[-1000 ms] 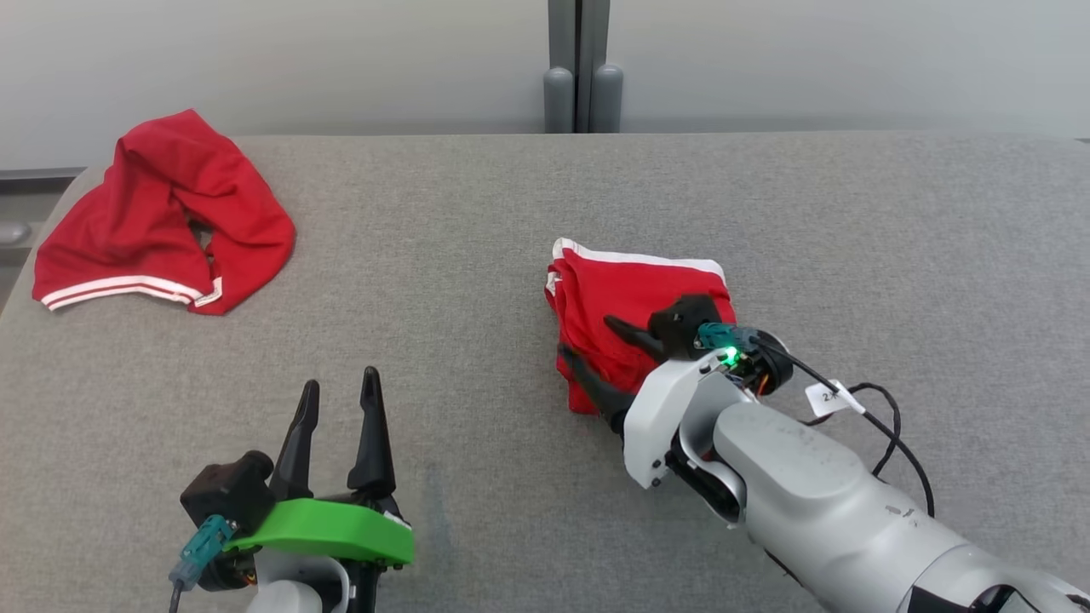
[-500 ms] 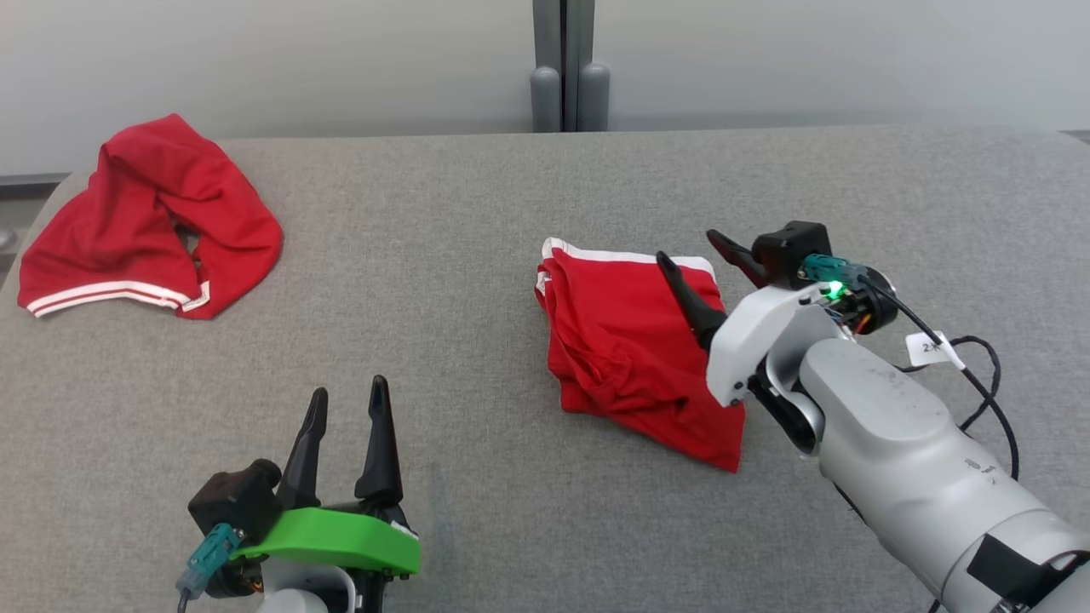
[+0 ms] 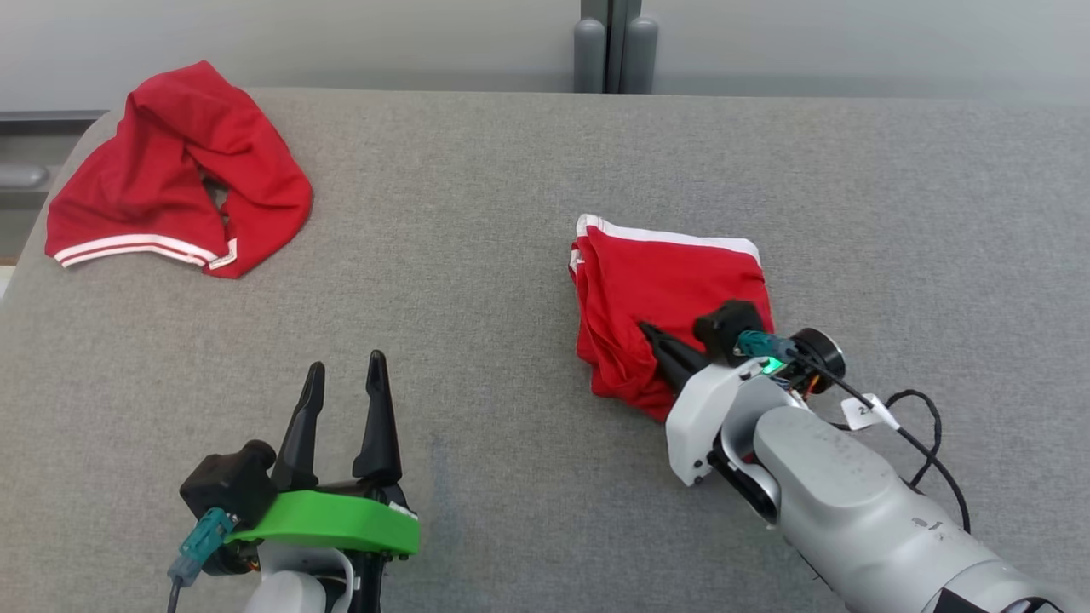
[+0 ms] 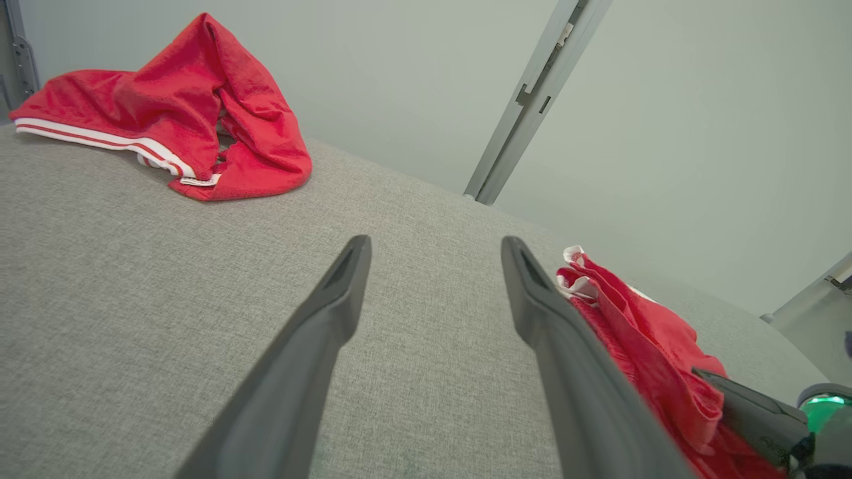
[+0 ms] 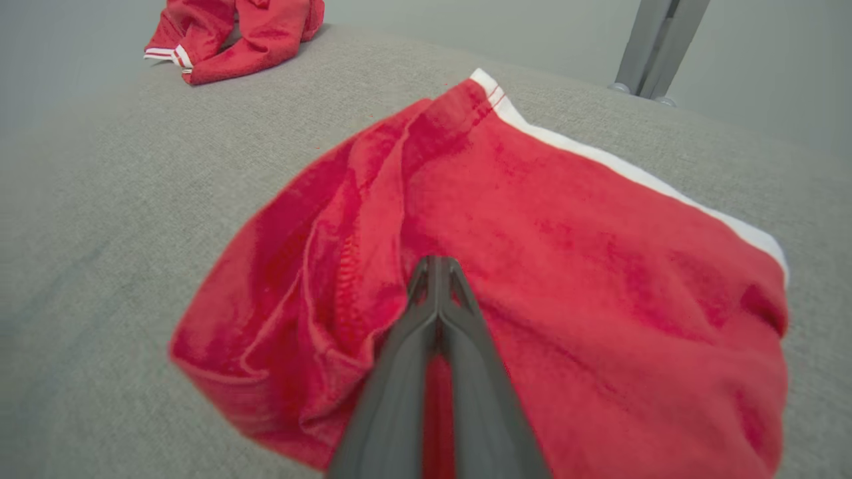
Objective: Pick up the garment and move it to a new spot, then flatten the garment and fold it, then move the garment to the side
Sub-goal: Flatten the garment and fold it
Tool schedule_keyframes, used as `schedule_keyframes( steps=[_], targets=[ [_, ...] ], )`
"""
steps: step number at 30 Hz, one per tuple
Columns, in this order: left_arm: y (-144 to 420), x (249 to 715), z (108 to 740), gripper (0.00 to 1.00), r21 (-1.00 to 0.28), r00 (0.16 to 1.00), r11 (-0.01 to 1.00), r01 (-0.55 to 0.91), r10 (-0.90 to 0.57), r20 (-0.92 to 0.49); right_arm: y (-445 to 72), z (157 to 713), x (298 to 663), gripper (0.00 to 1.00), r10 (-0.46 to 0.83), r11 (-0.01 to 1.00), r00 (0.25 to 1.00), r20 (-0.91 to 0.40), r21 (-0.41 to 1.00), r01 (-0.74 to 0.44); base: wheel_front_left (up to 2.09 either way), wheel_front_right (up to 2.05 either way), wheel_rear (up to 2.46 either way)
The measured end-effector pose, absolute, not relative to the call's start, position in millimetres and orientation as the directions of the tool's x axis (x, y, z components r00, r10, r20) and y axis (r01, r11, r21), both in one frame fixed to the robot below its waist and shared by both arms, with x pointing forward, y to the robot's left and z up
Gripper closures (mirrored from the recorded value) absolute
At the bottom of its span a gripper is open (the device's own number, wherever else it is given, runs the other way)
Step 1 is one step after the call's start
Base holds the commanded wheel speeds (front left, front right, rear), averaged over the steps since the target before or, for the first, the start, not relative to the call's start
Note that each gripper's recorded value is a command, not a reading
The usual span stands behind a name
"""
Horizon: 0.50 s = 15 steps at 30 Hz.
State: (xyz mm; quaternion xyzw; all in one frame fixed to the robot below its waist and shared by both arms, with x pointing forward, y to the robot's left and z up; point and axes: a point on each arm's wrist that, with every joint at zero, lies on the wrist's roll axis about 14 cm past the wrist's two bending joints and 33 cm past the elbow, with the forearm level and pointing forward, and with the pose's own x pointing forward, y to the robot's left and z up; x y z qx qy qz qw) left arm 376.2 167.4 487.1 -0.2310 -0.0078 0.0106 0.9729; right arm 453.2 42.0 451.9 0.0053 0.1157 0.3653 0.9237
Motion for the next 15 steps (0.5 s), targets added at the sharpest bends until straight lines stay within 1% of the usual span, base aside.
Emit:
schedule_keyframes(
  steps=[8, 15],
  targets=[
    [173.5, 375.0, 481.7, 0.0, -0.446, 0.999, 0.894, -0.039, 0.041, -0.006, 76.5, 448.1, 436.6, 1.0, 0.757, 0.641, 0.617, -0.215, 0.06, -0.765, 0.0, 0.0, 0.0],
    [176.4, 376.4, 477.5, 0.0, -0.445, 0.999, 0.894, -0.052, 0.049, -0.019, 90.3, 437.6, 424.3, 1.0, 0.793, 0.586, 0.559, -0.242, 0.052, -0.809, 0.0, 0.0, 0.0]
  ],
)
